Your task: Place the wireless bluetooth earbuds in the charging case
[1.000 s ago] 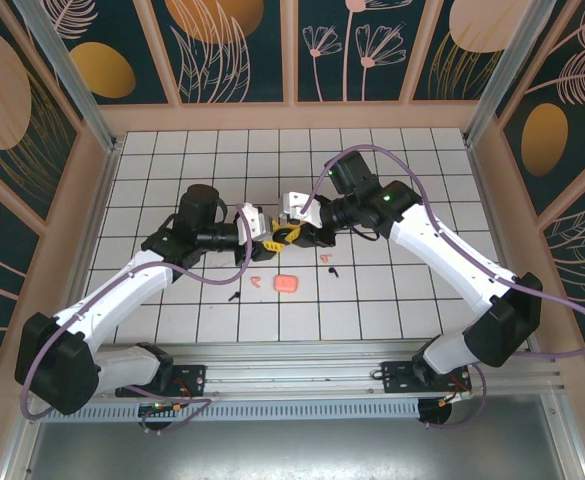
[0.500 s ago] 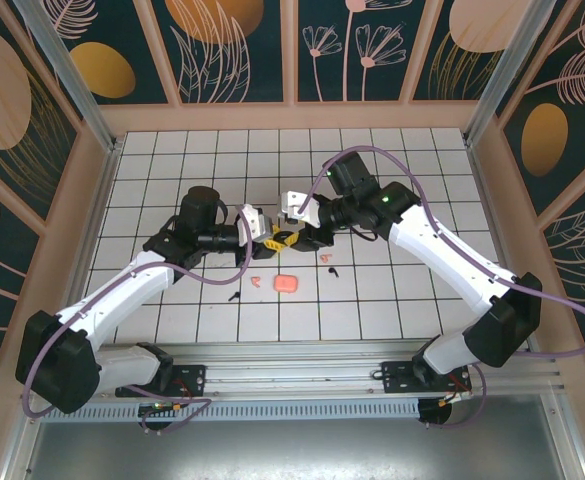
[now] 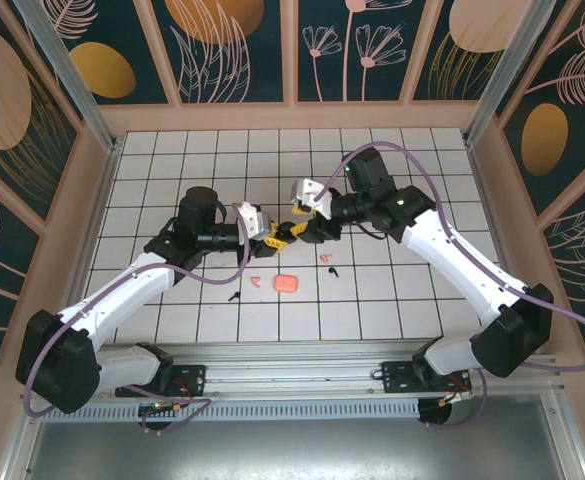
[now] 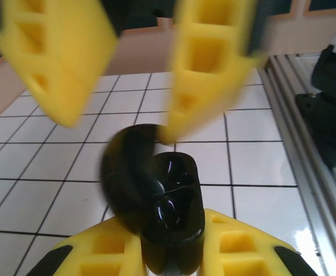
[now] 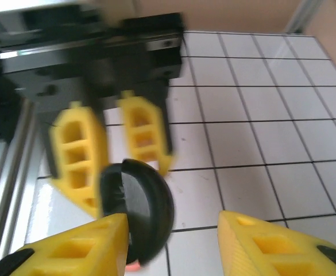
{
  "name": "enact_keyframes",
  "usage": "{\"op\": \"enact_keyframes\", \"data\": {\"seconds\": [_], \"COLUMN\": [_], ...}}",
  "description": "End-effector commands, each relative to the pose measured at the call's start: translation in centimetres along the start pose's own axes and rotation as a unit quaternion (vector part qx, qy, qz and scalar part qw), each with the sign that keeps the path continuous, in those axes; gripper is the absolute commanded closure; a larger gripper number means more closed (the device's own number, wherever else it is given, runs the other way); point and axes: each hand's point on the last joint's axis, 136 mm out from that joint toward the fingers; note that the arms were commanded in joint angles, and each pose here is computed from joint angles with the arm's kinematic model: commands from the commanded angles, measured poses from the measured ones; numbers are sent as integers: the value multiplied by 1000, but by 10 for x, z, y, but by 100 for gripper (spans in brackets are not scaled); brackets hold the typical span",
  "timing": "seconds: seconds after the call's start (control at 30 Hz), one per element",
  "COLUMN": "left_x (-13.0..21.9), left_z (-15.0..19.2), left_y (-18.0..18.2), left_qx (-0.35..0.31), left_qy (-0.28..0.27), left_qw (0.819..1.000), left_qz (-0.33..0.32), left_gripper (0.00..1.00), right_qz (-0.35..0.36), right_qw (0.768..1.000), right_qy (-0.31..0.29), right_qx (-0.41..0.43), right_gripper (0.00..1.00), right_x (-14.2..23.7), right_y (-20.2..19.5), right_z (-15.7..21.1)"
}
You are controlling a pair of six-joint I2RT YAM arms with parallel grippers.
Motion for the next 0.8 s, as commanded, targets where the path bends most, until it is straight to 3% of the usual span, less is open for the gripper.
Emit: {"op": "enact_keyframes", "data": {"seconds": [0.0, 0.2, 0.4, 0.57, 0.77], "left_x": [2, 3, 1, 0, -2], "left_z": [-15, -22, -22, -19, -3], "left_y": [-7, -6, -3, 2, 6], "left_qx": [-6, 0, 37, 67, 103], "left_qy": [-40, -63, -104, -134, -147], "left_qw": [999, 998, 994, 988, 982], "left_qz": [21, 11, -10, -33, -62], "left_gripper": [82, 82, 82, 83, 84], "right_qz": [24, 20, -24, -15, 43], "right_qw": [999, 999, 996, 994, 981], "right_qy": [-33, -47, -87, -100, -79], "right_qx": [-6, -14, -21, -50, -172], "right_gripper": [55, 55, 52, 49, 49], "right_x": [8, 9, 18, 33, 41], "right_y": [-14, -17, 0, -6, -33], "right_z": [-10, -14, -26, -23, 6]}}
Point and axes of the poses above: each hand's point on the last joint's axis, 136 mm out from that joint toward the fingers, its own x axis back along the fingers, its own y axis along the line the jaws close on, z = x × y, and after that the axes turned 14 degrees about -x, right-handed
